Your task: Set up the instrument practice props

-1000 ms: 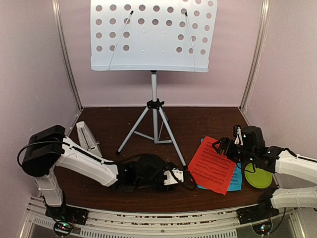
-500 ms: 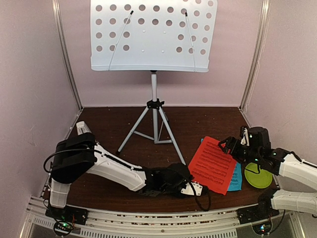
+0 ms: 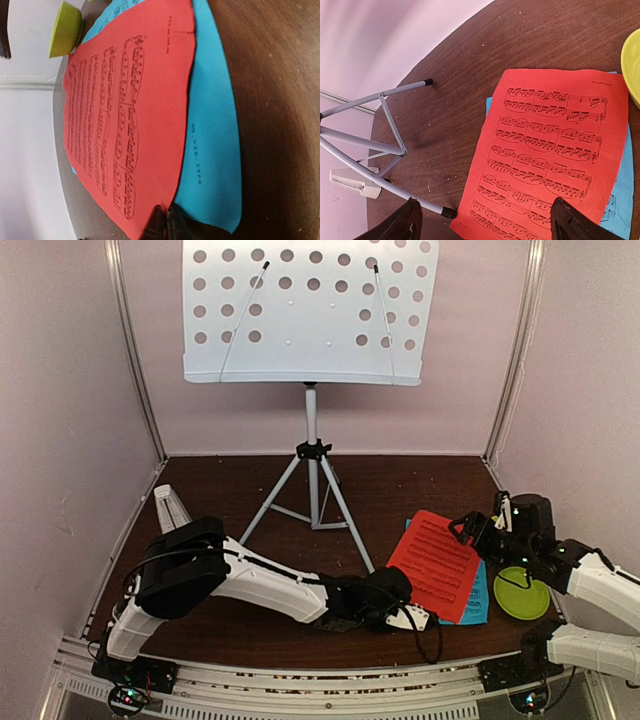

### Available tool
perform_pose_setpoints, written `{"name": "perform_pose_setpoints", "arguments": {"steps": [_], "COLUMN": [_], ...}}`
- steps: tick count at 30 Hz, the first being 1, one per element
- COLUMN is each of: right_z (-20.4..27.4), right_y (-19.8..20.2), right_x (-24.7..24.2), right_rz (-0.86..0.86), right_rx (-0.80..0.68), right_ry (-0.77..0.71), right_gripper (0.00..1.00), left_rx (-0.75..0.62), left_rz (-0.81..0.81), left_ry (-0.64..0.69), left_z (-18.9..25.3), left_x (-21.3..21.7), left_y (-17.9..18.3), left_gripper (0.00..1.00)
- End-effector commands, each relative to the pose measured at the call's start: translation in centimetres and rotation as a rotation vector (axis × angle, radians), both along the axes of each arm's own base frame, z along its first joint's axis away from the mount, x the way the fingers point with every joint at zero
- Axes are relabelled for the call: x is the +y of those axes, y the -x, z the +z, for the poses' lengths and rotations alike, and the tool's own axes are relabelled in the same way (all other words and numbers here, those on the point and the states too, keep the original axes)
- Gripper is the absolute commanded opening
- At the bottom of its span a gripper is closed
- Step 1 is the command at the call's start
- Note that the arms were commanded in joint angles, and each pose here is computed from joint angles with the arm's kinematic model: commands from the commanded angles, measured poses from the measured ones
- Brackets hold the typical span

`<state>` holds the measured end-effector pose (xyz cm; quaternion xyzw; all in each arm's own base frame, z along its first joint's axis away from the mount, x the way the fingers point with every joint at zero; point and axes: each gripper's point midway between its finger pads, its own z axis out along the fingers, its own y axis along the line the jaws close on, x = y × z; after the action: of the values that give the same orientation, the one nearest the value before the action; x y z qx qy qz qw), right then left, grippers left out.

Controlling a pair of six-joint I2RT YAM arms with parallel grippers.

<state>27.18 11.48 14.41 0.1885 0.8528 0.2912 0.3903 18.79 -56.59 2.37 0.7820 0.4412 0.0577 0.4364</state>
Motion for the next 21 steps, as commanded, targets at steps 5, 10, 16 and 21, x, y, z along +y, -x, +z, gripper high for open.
{"name": "perform_pose_setpoints", "arguments": {"steps": [5, 10, 16, 21], "right_z": [2.6, 4.1, 6.0, 8.5], "right_y": [0.5, 0.8, 1.1, 1.3], "right_x": [-0.1, -0.5, -1.7, -2.2], "right_rz": [0.075, 0.082, 0.047, 0.028], "right_rx": [-0.129, -0.233, -0.320, -0.408], "right_ry": [0.068, 0.095, 0.141, 0.150], "right_gripper": [0.93, 0.94, 0.94, 0.95], "left_rx": [0.058, 0.111, 0.251, 0.463], "left_rz": [0.031, 0.084, 0.160, 0.264], "left_ry": [0.051, 0.211, 0.436, 0.609], "left_z": [3.1, 8.3, 14.9, 19.8], "left_x": [0.3, 0.1, 0.8, 2.7], "left_y": [0.2, -0.2, -1.0, -2.9], "left_gripper": [0.00, 0.00, 0.00, 0.00]}}
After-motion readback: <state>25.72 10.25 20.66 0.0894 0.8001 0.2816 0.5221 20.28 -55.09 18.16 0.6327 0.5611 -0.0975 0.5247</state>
